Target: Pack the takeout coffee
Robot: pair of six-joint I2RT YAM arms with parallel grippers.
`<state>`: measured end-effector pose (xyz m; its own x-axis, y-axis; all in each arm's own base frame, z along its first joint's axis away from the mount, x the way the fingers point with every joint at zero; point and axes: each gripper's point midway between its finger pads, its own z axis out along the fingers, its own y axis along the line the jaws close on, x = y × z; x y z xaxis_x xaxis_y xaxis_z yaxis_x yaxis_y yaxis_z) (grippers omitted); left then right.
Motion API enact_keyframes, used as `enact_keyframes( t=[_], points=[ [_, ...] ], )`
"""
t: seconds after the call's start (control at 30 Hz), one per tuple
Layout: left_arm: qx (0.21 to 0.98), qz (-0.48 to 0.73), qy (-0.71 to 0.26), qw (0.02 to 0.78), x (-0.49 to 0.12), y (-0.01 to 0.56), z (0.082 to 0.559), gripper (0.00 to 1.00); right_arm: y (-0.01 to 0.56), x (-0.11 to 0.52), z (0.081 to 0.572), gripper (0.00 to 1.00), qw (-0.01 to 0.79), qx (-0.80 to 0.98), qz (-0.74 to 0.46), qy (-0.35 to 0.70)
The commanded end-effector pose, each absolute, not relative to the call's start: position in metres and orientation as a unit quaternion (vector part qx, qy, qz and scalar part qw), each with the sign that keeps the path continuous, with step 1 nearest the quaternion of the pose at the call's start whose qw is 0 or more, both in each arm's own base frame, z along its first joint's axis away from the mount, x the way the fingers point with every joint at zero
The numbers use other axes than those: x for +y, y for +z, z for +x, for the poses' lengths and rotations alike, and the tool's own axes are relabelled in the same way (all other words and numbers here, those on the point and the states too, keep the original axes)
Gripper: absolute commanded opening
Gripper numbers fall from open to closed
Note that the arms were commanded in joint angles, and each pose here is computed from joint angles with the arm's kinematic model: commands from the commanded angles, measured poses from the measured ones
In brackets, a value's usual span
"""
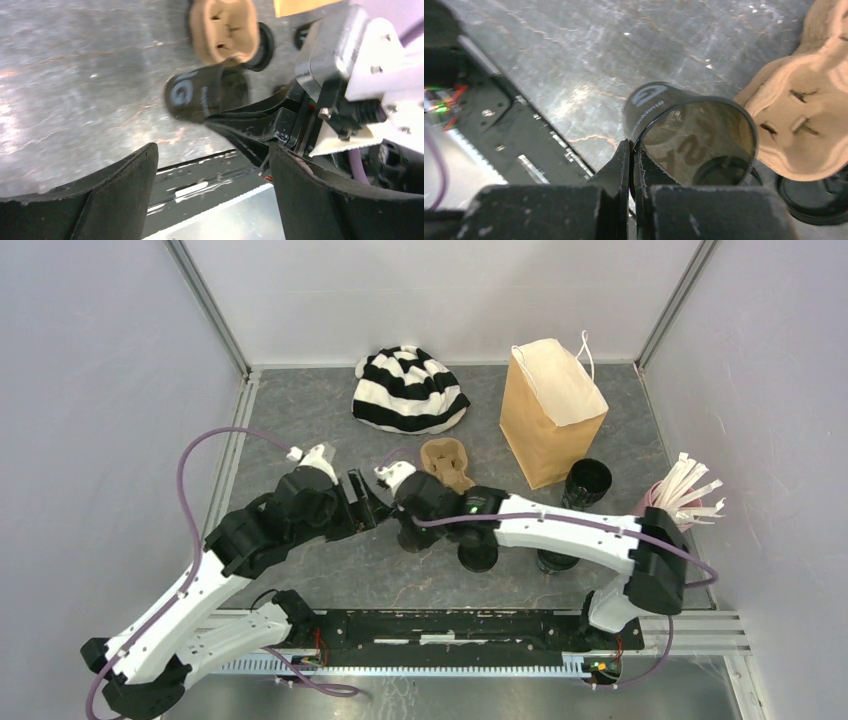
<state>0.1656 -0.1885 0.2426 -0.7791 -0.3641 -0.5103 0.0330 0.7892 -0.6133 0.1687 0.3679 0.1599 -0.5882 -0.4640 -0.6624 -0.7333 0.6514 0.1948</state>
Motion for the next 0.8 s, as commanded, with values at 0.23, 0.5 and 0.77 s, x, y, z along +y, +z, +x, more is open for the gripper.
enact_keyframes(
  t=[0.23, 0.5, 0.77],
  points=[
    [0.868, -0.172, -0.274, 0.377, -0.143, 0.256, 0.167, 0.88, 0.121, 0.351, 0.150, 0.11, 0.307, 0.856, -0.414, 0.038],
    [0.869, -0.173, -0.276, 0.373, -0.142, 0.251, 0.163, 0.88, 0.147, 0.366, 0.139, 0.50, 0.300, 0.855, -0.411, 0.098],
    [0.871, -0.155, -0.296, 0.360, -0.156, 0.251, 0.163, 0.92, 0.214, 0.326, 0.160, 0.65, 0.332, 0.865, -0.355, 0.127]
  ],
)
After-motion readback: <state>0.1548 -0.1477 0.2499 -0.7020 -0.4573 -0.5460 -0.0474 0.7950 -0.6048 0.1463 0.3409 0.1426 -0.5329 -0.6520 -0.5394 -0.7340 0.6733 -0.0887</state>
